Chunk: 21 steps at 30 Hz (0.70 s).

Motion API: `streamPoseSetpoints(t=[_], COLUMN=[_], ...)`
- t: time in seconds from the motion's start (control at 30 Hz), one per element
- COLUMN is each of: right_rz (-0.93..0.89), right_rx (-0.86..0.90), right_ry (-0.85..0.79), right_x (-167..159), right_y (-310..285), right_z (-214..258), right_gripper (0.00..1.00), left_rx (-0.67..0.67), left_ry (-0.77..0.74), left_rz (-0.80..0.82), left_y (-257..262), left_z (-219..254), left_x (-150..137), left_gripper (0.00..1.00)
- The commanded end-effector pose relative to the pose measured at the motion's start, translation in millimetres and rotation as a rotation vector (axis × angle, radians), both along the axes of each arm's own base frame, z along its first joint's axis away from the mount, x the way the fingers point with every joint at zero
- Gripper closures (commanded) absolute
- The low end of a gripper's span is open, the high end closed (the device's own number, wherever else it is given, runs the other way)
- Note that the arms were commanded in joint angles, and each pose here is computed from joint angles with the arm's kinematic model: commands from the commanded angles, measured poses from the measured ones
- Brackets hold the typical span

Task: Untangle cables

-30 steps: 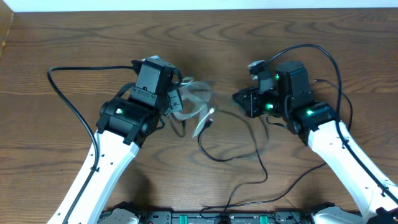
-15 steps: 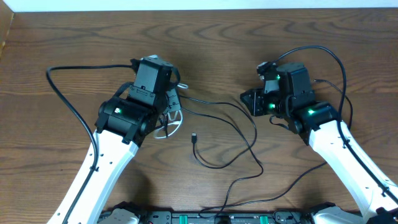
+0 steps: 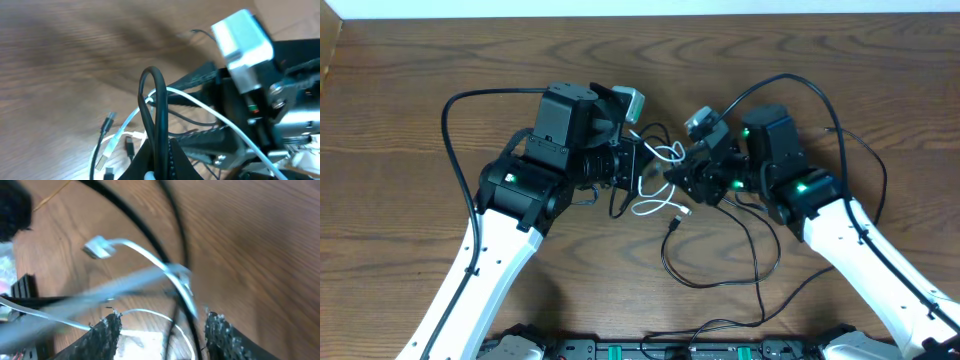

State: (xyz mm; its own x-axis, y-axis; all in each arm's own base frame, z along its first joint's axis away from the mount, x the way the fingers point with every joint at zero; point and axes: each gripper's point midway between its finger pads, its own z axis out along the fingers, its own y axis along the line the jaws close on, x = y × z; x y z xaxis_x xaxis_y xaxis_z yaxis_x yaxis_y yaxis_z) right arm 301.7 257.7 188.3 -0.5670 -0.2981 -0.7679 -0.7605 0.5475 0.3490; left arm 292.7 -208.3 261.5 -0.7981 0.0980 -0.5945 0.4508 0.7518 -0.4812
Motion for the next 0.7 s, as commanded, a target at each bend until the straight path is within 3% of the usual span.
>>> streamPoseSetpoints(t=[0.0,0.07,0.17,0.33,0.67], right_rz=[0.054,0.048,0.038,0.034,0.019], right_rx=[0.002,-0.001,-0.006,-0.007,-0.064], right_ry=[-0.047,-0.055,-0.063,-0.046,0.035], right_x=[-4.4,-2.5,-0.3,-1.7,-11.5], right_y=[7.1,6.7,5.9,5.3,-3.5], right_z=[4.4,4.9,5.0,3.2,-13.9], right_gripper=[0.56,0.78,0.98,0.99,0.99], left_rx=[-0.070,-0.091,-0.091,-0.004,0.086], left_ry=[-0.012,-0.005,-0.004,-0.041,0.007], left_rz=[-0.093,-0.115,-0.116,-0.019,0.367], left_y=[-12.8,-16.2,-16.5,-1.4,42.1], left_z=[13.3,15.6,15.6,7.7,-4.3], left_x=[-9.7,-13.1,-13.5,2.6,33.1], left_gripper=[0.92,0.92,0.92,0.92,0.92])
